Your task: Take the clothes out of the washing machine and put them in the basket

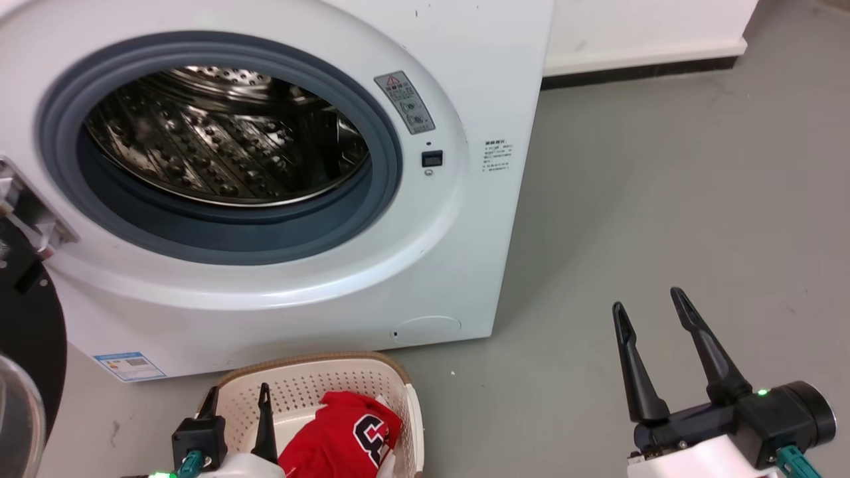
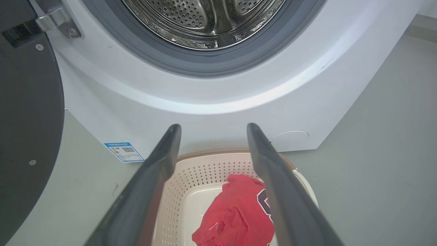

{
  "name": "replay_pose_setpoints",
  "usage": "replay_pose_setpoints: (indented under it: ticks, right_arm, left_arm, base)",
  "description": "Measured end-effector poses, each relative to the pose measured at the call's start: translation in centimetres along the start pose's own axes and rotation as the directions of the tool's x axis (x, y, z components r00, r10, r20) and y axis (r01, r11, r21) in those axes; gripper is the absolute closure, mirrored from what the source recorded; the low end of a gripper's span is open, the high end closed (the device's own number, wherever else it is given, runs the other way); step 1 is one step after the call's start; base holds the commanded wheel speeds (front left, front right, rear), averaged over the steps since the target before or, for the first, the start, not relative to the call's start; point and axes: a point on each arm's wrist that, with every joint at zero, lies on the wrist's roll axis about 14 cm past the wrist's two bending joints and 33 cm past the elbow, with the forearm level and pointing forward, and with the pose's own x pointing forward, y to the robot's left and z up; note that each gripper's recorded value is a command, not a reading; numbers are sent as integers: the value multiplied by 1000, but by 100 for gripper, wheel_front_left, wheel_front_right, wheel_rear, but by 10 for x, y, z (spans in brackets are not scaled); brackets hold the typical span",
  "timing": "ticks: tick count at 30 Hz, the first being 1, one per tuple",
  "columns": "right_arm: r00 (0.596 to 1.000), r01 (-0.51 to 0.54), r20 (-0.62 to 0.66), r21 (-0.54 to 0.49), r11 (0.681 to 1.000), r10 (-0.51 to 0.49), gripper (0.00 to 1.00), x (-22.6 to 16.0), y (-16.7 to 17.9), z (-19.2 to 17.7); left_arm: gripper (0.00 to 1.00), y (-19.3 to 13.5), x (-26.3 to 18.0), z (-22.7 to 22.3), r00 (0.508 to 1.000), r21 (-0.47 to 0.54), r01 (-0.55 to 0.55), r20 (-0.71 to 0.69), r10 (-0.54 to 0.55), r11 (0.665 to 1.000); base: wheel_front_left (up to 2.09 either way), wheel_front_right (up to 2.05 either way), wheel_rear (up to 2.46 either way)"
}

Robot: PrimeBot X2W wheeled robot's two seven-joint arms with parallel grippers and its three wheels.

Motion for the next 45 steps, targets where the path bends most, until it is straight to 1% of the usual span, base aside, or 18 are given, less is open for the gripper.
replay_pose_setpoints:
  ticks: [4,12,20,35,45]
  right_arm:
    - [1000,-5,10,2,1000,5,0,-5,2,4]
    - [1000,-20,21,9,1000,20,0,-11,8,8]
    - [1000,-3,28,31,1000,2,0,-14,3,10]
    - [1000,27,11,56,998,-27,0,-21,-5,5]
    - [999,30,18,61,998,-31,0,-22,-6,7]
  left_arm:
    - [0,5,-12,26,995,-14,-27,91,28,1000]
    - [0,12,-33,74,964,-44,-64,256,73,997]
    - [0,16,-51,105,927,-47,-92,360,103,995]
    - [0,17,-63,102,925,-41,-118,360,125,992]
    - [0,18,-65,103,923,-58,-118,363,131,991]
  base:
    - [0,0,0]
    - [0,0,0]
    - [0,0,0]
    - [0,0,0]
    - [0,0,0]
